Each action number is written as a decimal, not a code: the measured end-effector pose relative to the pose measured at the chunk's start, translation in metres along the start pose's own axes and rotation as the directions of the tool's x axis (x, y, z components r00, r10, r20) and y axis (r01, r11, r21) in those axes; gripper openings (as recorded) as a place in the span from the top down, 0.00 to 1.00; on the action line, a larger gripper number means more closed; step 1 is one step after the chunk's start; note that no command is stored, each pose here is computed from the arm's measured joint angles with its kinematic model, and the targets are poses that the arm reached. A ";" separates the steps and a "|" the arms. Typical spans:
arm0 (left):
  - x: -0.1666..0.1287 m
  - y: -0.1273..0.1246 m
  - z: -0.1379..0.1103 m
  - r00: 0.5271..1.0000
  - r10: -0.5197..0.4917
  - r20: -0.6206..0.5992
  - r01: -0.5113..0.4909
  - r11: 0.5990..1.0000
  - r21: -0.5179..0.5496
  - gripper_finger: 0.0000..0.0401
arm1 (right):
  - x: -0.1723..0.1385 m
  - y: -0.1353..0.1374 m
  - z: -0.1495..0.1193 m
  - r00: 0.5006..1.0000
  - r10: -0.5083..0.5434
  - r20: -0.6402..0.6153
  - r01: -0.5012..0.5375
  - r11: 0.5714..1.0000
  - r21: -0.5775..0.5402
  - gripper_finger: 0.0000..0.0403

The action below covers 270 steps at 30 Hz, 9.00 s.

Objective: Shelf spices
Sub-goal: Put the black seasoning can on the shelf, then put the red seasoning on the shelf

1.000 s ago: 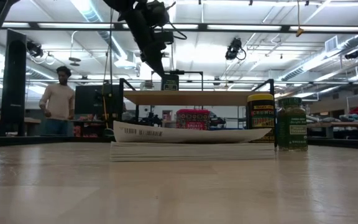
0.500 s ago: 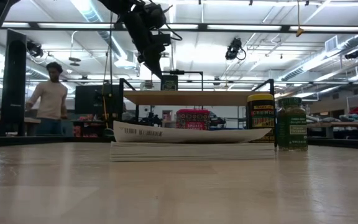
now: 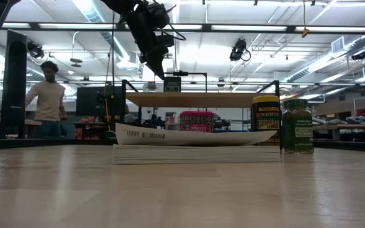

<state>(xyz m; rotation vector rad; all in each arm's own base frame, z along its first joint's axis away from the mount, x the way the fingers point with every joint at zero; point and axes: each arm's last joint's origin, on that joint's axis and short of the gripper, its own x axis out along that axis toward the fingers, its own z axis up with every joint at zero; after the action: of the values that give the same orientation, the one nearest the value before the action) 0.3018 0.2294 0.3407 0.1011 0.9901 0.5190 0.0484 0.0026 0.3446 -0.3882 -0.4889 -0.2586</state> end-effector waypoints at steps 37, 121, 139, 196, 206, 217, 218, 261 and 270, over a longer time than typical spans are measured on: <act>-0.087 -0.085 -0.161 0.554 -0.100 0.827 0.318 0.943 -0.099 1.00 | 0.029 0.009 -0.004 0.972 -0.164 -0.167 0.166 0.986 -0.005 0.27; -0.150 -0.131 -0.198 0.477 0.083 0.875 0.112 0.982 -0.154 0.71 | 0.235 0.111 -0.255 -0.041 0.416 -0.908 -0.347 0.846 0.403 0.27; -0.150 -0.132 -0.198 0.471 0.061 0.880 0.119 0.984 -0.132 0.71 | 0.228 0.104 -0.278 -0.118 0.332 -0.936 -0.325 0.878 0.352 0.28; -0.147 -0.133 -0.199 0.498 0.050 0.866 0.119 0.985 -0.126 0.71 | 0.279 -0.113 -0.191 -0.033 0.168 -0.985 -0.196 0.966 0.171 0.48; -0.147 -0.133 -0.199 0.498 0.050 0.866 0.132 0.982 -0.133 0.71 | 0.271 -0.122 -0.208 -0.046 0.162 -0.986 -0.184 0.968 0.168 0.48; -0.148 -0.133 -0.199 0.497 0.051 0.866 0.132 0.982 -0.133 0.71 | 0.275 -0.120 -0.208 -0.008 0.162 -0.987 -0.162 0.974 0.161 0.42; -0.147 -0.133 -0.199 0.498 0.051 0.866 0.132 0.982 -0.133 0.71 | 0.276 -0.120 -0.208 0.001 0.160 -0.987 -0.160 0.974 0.158 0.40; -0.146 -0.134 -0.200 0.513 0.044 0.857 0.105 0.988 -0.113 0.71 | 0.293 -0.049 -0.192 -0.033 0.128 -0.991 -0.408 0.904 0.130 0.97; -0.146 -0.134 -0.200 0.513 0.044 0.857 0.106 0.988 -0.114 0.71 | 0.270 -0.072 -0.227 -0.124 0.054 -0.991 -0.324 0.942 0.092 0.99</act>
<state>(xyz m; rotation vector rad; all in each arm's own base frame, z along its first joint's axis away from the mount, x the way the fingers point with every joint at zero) 0.1237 0.0151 0.3005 0.1819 -0.0577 0.4238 0.3463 -0.1976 0.3168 -0.3275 1.2370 -0.2347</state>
